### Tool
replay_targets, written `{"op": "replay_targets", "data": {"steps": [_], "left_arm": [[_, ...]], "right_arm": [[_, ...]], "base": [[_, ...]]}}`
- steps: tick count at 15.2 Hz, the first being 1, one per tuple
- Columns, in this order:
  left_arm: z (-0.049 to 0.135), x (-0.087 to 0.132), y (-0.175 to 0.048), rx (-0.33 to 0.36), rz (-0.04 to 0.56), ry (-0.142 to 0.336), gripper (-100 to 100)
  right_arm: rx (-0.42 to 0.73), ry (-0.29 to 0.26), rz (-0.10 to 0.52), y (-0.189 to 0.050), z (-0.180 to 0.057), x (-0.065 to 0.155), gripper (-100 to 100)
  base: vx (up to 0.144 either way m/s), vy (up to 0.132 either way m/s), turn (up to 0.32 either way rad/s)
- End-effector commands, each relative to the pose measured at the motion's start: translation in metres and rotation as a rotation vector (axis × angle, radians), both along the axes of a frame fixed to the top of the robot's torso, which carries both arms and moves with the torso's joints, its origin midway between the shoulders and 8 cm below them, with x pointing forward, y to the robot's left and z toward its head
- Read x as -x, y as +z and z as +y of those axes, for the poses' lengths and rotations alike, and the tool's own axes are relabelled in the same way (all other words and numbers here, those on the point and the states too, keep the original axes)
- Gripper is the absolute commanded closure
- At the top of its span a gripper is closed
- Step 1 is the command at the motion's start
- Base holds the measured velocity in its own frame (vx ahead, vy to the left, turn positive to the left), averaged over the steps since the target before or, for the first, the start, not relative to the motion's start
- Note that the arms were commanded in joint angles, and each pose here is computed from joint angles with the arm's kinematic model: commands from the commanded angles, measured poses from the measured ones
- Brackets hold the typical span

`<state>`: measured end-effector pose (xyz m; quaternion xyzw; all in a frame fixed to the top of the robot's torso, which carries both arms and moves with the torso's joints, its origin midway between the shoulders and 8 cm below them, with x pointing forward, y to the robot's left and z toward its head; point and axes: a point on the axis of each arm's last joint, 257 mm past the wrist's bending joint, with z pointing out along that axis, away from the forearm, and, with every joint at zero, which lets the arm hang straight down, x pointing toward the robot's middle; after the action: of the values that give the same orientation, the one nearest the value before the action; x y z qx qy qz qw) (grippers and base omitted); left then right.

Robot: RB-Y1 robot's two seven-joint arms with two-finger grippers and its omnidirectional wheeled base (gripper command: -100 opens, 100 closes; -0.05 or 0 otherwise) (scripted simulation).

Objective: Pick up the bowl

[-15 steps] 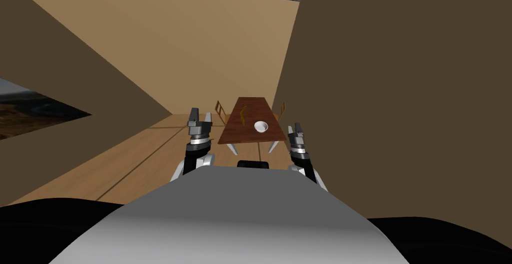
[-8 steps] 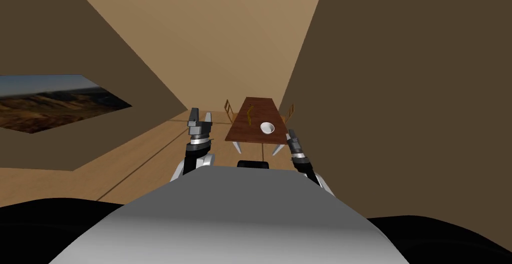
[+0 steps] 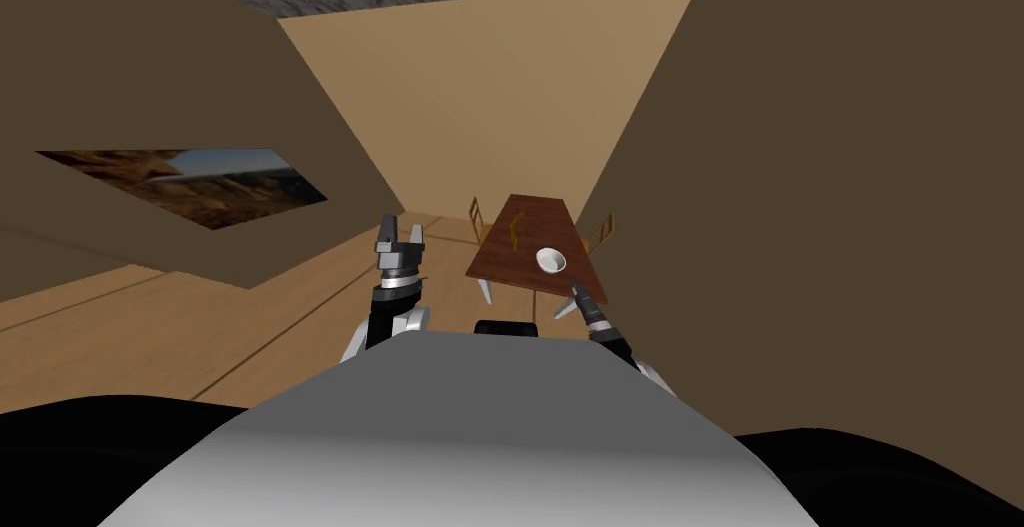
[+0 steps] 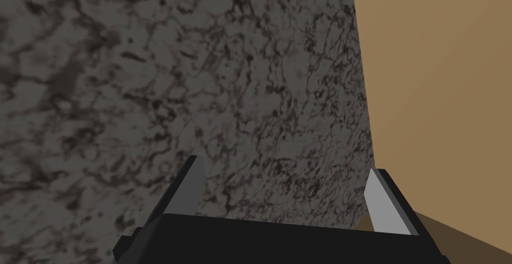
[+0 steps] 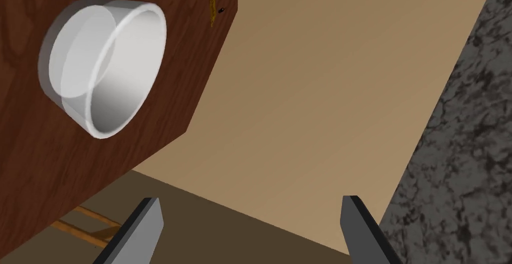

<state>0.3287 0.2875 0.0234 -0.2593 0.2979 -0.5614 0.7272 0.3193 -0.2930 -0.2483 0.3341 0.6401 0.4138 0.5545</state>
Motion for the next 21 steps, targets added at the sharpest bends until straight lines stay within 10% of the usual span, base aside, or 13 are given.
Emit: {"op": "replay_targets", "data": {"steps": [1, 9, 16, 21], "left_arm": [[0.0, 0.0, 0.0, 0.0, 0.0, 0.0, 0], [0.0, 0.0, 0.0, 0.0, 0.0, 0.0, 0], [0.0, 0.0, 0.0, 0.0, 0.0, 0.0, 0], [0.0, 0.0, 0.0, 0.0, 0.0, 0.0, 0]], "right_arm": [[0.04, 0.002, 0.073, -0.023, -0.011, 0.01, -100], [0.187, 0.004, 0.342, -0.105, -0.052, 0.068, -100], [0.386, 0.004, 0.69, -0.184, -0.123, 0.174, -100], [0.443, 0.003, 0.782, -0.198, -0.145, 0.205, -100]], "base": [[0.015, 0.051, 0.306], [0.014, 0.049, 0.265], [0.031, 0.062, 0.388], [0.03, 0.044, 0.245]]}}
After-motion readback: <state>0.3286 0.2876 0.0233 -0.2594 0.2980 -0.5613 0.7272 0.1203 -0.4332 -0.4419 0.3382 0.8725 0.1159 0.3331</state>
